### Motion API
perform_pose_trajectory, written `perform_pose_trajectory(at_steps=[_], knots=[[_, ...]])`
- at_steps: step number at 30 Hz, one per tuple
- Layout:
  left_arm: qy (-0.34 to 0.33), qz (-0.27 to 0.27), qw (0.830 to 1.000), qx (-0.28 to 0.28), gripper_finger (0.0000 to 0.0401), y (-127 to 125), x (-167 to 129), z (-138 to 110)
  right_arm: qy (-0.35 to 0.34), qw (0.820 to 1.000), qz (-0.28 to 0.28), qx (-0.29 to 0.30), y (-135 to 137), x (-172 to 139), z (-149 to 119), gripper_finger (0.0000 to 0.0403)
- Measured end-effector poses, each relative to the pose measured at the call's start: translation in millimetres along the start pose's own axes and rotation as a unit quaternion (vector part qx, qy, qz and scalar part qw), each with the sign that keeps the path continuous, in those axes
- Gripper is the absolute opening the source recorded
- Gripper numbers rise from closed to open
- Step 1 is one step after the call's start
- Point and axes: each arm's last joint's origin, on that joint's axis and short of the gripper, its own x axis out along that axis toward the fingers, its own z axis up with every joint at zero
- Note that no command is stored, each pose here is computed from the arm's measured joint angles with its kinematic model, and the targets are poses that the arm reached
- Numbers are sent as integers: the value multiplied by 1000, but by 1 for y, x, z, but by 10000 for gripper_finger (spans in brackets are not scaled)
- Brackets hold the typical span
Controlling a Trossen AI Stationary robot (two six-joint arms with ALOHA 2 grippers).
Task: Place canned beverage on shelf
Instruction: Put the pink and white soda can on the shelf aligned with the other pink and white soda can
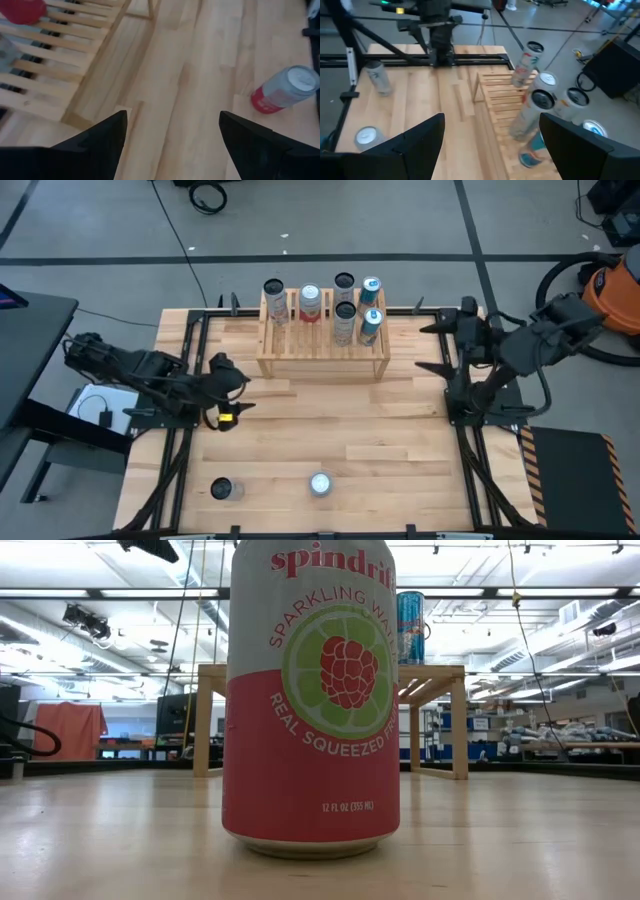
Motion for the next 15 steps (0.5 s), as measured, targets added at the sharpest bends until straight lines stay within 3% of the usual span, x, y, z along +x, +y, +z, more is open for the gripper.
perform_pose_trajectory(at_steps=[6, 15], knots=[[-61, -32, 998, 3, 318, -1, 18, -20, 12, 999, 10, -27, 18, 9, -8, 334], [-91, -25, 996, -3, 318, 1, 42, -30, -4, 1000, 4, -26, 24, 19, -17, 334]])
